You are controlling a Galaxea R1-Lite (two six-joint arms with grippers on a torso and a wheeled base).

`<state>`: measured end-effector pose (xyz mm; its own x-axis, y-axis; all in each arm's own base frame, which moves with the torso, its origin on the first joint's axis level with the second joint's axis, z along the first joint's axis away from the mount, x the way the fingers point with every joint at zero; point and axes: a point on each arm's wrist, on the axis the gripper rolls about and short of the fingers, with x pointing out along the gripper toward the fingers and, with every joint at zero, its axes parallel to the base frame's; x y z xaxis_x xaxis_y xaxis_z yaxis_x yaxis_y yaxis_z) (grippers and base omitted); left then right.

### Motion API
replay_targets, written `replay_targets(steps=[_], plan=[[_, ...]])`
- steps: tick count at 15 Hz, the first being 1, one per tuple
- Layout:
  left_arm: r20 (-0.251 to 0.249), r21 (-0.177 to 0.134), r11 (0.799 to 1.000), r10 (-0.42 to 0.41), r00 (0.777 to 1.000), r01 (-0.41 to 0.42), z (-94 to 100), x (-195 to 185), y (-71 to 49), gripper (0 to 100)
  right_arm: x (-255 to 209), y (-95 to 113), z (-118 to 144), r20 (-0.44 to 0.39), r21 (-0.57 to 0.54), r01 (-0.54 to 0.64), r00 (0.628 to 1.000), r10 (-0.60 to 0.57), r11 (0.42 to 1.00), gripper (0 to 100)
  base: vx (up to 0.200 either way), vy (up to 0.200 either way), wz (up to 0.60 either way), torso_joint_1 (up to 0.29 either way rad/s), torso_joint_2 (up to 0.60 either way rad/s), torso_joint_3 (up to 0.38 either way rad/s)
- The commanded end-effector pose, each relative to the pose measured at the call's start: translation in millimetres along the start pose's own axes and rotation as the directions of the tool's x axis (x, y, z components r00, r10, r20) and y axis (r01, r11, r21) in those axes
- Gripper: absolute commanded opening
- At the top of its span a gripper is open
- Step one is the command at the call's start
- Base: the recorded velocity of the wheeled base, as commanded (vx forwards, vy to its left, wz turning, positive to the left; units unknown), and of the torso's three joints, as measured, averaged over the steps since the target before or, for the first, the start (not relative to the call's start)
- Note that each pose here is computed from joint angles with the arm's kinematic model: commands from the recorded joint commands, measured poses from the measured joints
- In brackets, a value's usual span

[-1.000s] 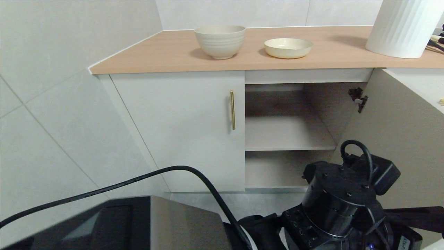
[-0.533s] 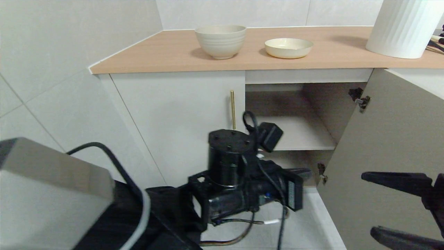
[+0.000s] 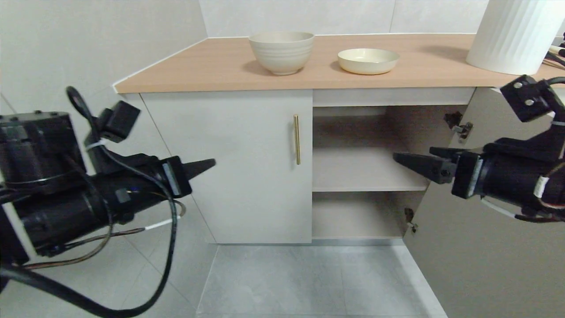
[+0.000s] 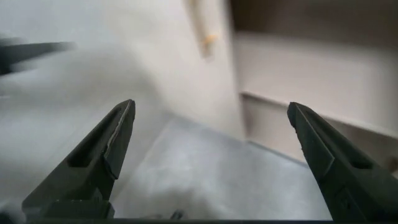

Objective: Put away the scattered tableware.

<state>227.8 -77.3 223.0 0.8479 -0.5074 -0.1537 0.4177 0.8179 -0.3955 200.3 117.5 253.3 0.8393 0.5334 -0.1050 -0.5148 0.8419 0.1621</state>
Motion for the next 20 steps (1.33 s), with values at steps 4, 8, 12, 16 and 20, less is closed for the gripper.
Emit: replay_targets(steps=[4,8,12,16,20], plan=[[0.108,0.064,0.996,0.046,0.993,-0.053,30.4,-47,-5.0,100,10,-6,-3,-0.101,0.020,0.072,0.992,-0.070,0.997,100,0.000,0.000,0.00,0.000,0.00,0.000],[0.166,0.128,0.992,0.000,0.986,-0.022,39.5,-56,-14.8,100,-19,-4,3,-0.103,0.019,0.096,0.990,-0.093,0.995,100,0.000,0.000,0.00,0.000,0.00,0.000],[0.154,0.205,0.977,-0.087,0.984,0.054,35.3,-61,-33.7,100,-20,-3,3,-0.111,0.016,0.097,0.989,-0.095,0.995,100,0.000,0.000,0.00,0.000,0.00,0.000],[0.138,0.203,0.977,-0.090,0.986,0.060,33.4,-59,-33.9,100,-22,-3,4,-0.103,0.015,0.096,0.990,-0.094,0.995,100,0.050,0.000,0.00,-0.001,0.00,-0.001],[0.109,0.196,0.978,-0.087,0.990,0.064,30.6,-58,-33.7,100,-23,-1,4,-0.103,0.013,0.086,0.991,-0.084,0.996,100,0.200,0.000,0.00,0.002,0.01,0.004]])
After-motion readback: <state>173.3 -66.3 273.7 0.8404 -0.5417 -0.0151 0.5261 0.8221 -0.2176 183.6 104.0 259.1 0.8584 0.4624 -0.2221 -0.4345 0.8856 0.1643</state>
